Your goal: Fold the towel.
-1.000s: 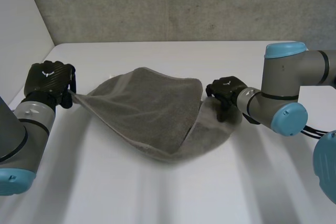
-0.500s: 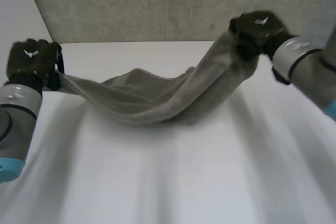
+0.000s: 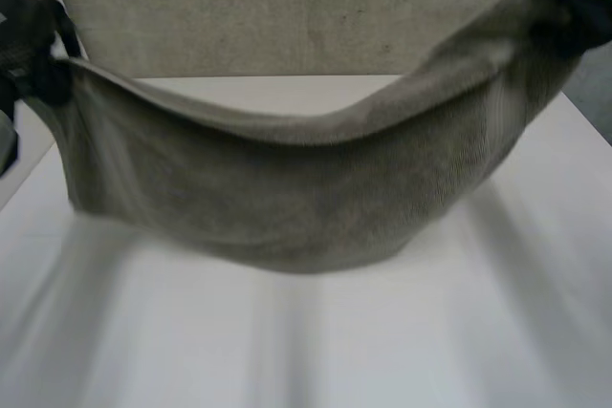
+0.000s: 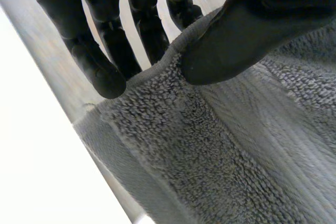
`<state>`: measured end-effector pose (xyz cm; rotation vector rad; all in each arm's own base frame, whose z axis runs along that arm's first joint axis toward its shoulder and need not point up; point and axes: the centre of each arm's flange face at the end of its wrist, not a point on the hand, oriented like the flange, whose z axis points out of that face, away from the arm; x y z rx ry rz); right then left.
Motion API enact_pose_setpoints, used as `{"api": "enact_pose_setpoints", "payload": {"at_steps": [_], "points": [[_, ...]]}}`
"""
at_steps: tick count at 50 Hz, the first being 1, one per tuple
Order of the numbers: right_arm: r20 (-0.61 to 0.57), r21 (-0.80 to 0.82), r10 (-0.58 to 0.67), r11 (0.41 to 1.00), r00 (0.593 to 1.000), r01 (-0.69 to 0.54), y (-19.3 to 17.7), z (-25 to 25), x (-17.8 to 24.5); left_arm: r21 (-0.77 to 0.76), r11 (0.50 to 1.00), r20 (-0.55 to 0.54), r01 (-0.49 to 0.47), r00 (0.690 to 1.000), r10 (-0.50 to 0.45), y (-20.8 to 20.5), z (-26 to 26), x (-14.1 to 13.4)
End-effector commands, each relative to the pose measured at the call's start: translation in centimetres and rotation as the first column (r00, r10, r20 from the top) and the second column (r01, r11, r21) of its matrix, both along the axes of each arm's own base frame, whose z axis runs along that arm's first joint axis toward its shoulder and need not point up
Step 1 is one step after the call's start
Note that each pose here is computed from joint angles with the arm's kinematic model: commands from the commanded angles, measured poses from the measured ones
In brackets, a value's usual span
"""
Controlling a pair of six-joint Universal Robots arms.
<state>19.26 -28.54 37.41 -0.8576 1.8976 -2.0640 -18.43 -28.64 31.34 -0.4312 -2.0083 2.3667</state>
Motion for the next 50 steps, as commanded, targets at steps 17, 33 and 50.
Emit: {"api": "enact_pose_setpoints", "payload": {"at_steps": [17, 33, 50], "points": [[0.141, -0.408, -0.068, 0.905, 0.988, 0.12, -12.4, -3.2, 2.4, -0.218, 0.975, 0.05, 0.049, 0.998, -0.039, -11.4, 2.7, -4.5], [0.134, -0.17, -0.009, 0.985, 0.991, 0.032, -8.2, -3.9, 2.0, -0.155, 0.984, -0.145, 0.082, 0.984, -0.105, -9.3, 1.3, -3.5], [-0.261, 0.205, 0.078, 0.979, 0.962, -0.024, -2.0, -19.6, -1.3, 0.31, 0.941, 0.038, 0.134, 0.987, -0.154, -1.3, -13.1, -1.1]]}}
